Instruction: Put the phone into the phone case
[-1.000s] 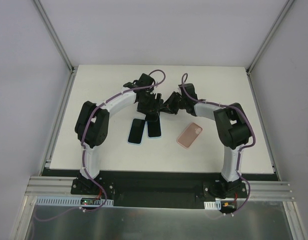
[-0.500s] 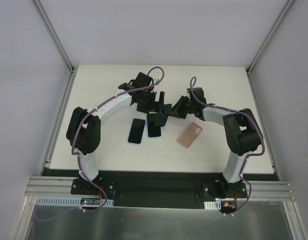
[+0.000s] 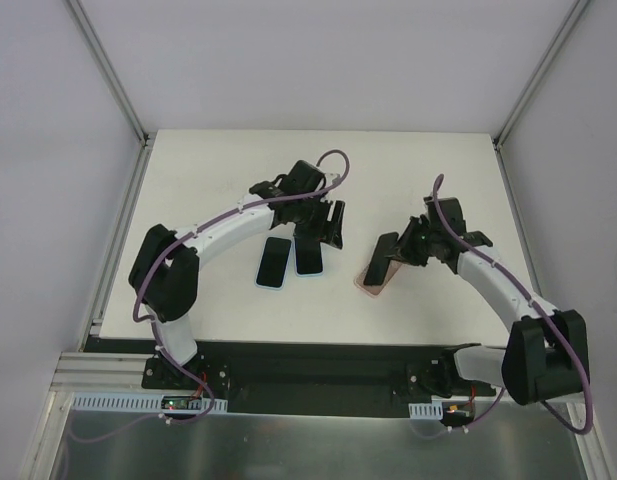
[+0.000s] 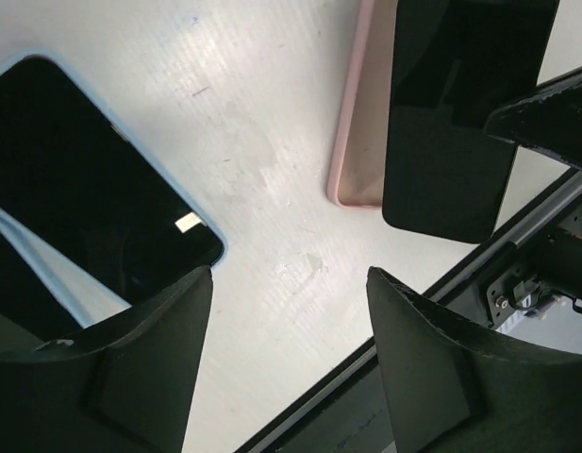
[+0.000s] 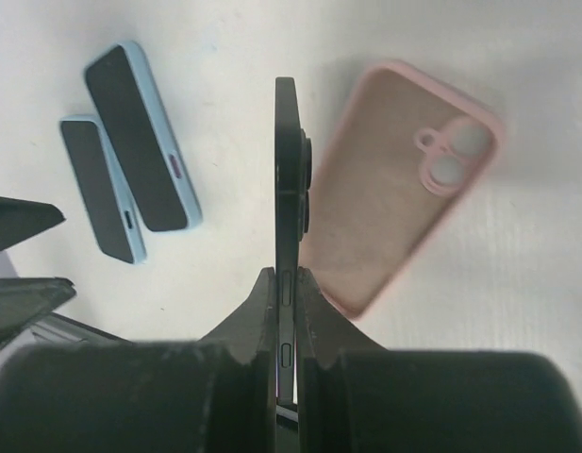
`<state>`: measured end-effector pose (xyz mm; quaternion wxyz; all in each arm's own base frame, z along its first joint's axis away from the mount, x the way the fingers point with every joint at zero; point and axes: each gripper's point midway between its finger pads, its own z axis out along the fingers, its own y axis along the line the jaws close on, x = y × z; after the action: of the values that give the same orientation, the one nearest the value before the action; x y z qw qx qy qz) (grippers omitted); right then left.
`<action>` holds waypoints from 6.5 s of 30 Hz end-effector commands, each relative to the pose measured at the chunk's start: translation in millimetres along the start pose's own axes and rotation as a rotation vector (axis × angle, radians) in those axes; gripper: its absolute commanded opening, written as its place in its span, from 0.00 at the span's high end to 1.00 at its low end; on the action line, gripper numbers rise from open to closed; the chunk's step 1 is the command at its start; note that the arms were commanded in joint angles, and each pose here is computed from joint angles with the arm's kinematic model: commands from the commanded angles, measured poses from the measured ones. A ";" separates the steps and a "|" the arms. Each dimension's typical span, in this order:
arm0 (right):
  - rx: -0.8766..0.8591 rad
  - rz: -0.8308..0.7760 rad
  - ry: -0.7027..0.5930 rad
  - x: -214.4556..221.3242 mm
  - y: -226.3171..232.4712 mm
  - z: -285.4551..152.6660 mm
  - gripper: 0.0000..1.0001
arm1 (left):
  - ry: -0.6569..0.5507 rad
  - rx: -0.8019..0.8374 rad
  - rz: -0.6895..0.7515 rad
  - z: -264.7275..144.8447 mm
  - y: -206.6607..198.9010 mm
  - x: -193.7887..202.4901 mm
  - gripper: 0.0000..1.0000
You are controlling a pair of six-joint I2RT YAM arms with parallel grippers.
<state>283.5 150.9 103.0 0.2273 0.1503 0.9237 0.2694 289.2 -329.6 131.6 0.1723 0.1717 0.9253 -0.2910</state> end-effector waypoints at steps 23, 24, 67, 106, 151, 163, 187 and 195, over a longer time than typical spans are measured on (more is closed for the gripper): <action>0.053 0.068 0.045 14.5 -61.2 4.3 0.99 | 0.148 0.022 -0.069 117.0 -24.3 42.6 0.99; 0.050 0.066 0.062 15.9 -62.3 6.7 0.99 | 0.155 0.021 -0.070 119.6 -25.9 46.1 0.99; -0.168 -0.106 0.346 51.1 -42.0 41.3 0.96 | 0.140 -0.012 -0.163 122.5 -23.3 44.3 0.85; 0.050 -0.131 0.275 29.4 -55.1 11.6 0.66 | 0.089 0.057 -0.123 96.9 -50.1 26.5 0.55; 0.058 -0.117 0.361 30.3 -48.4 18.0 0.53 | 0.174 0.036 -0.201 117.1 -72.6 91.9 0.78; 0.051 -0.081 0.282 28.2 -59.2 -11.4 0.59 | 0.044 0.003 -0.230 99.2 -55.4 46.1 0.60; -0.072 -0.101 0.313 42.2 -65.5 15.3 0.49 | 0.156 0.077 -0.228 140.7 -47.6 48.9 0.62; -0.091 -0.080 0.320 46.3 -65.2 18.7 0.38 | 0.205 0.094 -0.267 144.3 -44.8 64.9 0.78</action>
<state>240.8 124.6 36.2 0.0877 0.0660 0.9428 0.3147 256.7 -442.3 30.3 0.0553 0.0886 0.9338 -0.3421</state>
